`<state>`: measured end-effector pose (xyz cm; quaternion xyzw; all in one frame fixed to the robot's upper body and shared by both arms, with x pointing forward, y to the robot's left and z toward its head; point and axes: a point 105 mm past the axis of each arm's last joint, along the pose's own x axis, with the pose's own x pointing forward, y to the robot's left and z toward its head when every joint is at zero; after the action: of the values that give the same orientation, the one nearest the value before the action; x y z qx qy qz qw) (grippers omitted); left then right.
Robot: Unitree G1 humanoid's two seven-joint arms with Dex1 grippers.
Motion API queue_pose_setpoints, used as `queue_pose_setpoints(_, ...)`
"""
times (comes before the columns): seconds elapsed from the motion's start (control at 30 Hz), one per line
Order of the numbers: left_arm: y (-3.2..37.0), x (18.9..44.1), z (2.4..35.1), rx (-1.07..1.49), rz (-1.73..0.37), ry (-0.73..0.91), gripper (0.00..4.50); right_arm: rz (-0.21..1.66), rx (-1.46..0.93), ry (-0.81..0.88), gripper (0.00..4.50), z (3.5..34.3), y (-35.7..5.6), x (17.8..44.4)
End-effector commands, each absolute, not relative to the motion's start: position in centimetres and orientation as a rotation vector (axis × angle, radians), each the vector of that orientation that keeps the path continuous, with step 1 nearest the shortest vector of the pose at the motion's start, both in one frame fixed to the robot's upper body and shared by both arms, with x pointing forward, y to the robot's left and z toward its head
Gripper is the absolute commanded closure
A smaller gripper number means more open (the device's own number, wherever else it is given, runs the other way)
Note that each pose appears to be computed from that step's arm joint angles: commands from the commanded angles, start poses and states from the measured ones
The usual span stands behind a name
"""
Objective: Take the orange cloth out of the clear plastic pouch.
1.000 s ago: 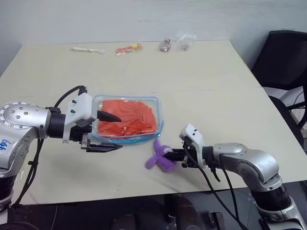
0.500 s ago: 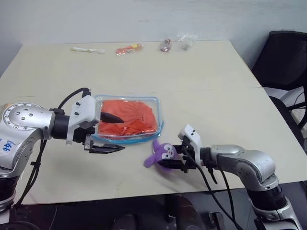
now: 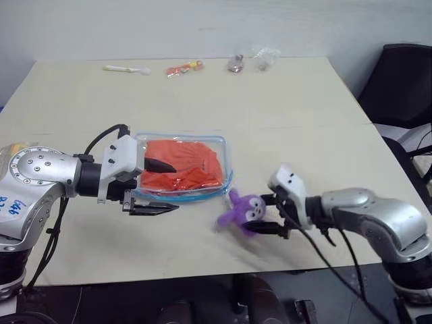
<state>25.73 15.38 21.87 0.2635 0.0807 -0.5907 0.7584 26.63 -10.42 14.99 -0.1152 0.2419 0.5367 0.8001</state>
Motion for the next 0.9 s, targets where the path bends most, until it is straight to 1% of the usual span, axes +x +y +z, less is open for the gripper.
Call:
queue_pose_setpoints(0.03,15.1,25.1,22.5,0.604,-1.278,0.135,0.25,1.216,-0.271,0.469,0.02,16.9,-10.8,27.0)
queue_pose_setpoints(0.13,15.2,24.9,22.4,0.611,-1.269,0.136,0.25,1.164,-0.209,0.469,0.02,17.6,-11.0,28.9)
queue_pose_setpoints(0.17,15.2,24.9,22.4,0.612,-1.264,0.136,0.25,1.173,-0.199,0.483,0.02,17.5,-10.9,28.9)
queue_pose_setpoints(0.23,15.3,24.8,22.5,0.61,-1.254,0.136,0.25,1.208,-0.209,0.513,0.02,16.7,-10.6,28.2)
queue_pose_setpoints(0.4,15.4,24.4,22.3,0.606,-1.247,0.15,0.25,1.237,0.043,0.63,0.02,14.7,-7.5,26.9)
queue_pose_setpoints(0.47,15.3,24.2,22.2,0.609,-1.255,0.161,0.25,1.248,0.102,0.657,0.02,14.2,-6.3,26.4)
queue_pose_setpoints(0.6,15.3,24.2,22.3,0.61,-1.267,0.17,0.25,1.241,0.233,0.702,0.02,13.8,-4.1,26.4)
queue_pose_setpoints(0.67,15.3,24.4,22.4,0.612,-1.273,0.17,0.25,1.201,0.192,0.721,0.02,12.4,-3.5,26.6)
queue_pose_setpoints(0.77,15.1,24.6,22.4,0.615,-1.288,0.169,0.25,1.145,0.059,0.716,0.02,10.7,-3.5,27.0)
queue_pose_setpoints(0.83,14.8,24.5,22.4,0.615,-1.303,0.171,0.25,1.144,-0.029,0.667,0.02,11.0,-4.2,27.0)
queue_pose_setpoints(0.9,14.7,24.5,22.2,0.612,-1.313,0.173,0.25,1.155,-0.071,0.619,0.02,12.3,-5.3,26.8)
